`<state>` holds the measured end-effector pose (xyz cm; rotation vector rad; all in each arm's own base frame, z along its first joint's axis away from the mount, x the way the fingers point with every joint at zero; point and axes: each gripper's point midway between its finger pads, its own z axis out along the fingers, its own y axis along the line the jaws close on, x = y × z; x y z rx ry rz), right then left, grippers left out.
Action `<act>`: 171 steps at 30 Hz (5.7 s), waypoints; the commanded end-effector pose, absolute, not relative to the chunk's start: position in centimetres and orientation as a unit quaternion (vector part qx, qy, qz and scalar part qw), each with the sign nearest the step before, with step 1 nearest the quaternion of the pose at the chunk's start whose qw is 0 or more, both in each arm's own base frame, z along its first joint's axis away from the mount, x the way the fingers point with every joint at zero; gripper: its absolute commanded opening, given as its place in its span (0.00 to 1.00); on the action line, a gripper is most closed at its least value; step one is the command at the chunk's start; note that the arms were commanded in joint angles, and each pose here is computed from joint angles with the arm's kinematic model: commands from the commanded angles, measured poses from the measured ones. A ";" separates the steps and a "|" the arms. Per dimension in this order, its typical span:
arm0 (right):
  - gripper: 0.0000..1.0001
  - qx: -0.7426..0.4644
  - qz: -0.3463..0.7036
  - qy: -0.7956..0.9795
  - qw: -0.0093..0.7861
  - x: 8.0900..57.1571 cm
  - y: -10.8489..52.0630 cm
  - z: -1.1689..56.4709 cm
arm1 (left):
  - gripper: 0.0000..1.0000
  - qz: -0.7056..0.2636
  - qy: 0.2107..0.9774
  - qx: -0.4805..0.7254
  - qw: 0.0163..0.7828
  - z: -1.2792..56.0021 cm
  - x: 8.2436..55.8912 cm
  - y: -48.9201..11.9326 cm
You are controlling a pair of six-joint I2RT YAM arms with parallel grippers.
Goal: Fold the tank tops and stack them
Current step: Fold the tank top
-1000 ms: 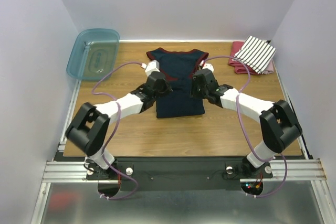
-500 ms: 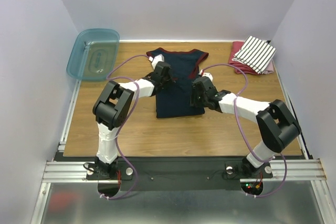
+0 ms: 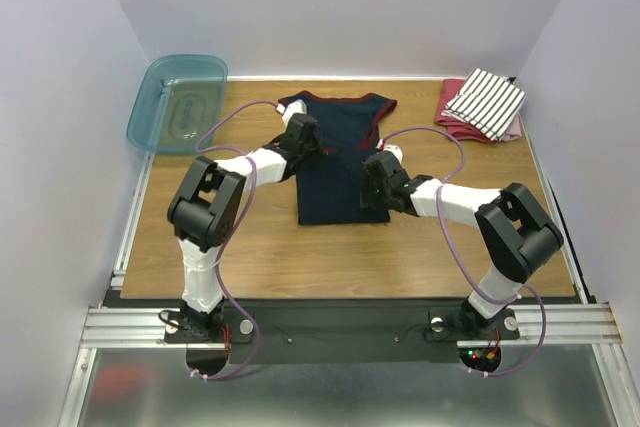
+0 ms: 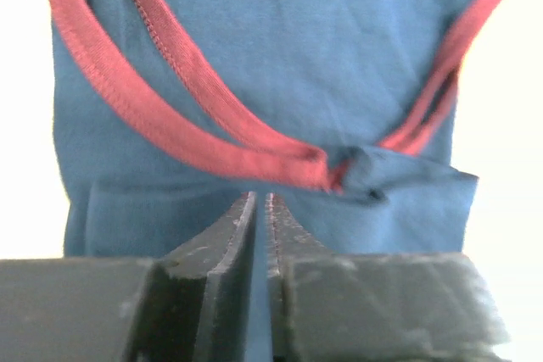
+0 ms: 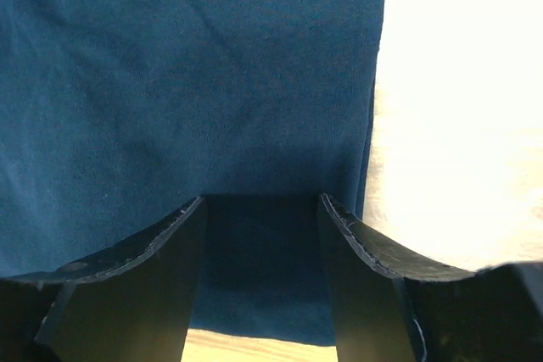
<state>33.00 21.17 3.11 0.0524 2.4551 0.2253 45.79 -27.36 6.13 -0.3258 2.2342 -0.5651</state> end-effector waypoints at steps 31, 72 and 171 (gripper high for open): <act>0.65 0.022 0.108 0.935 0.338 32.5 23.9 5.4 | 0.00 -0.293 0.899 -0.150 0.288 0.8 24.5 -30.3; 0.56 -0.017 0.183 0.899 0.397 19.8 28.2 14.7 | 0.08 -0.191 0.830 -0.285 0.440 11.7 41.5 -12.8; 0.56 -0.060 0.221 0.885 0.405 47.6 43.5 11.0 | 0.04 -0.215 0.810 -0.300 0.456 16.1 45.4 -9.3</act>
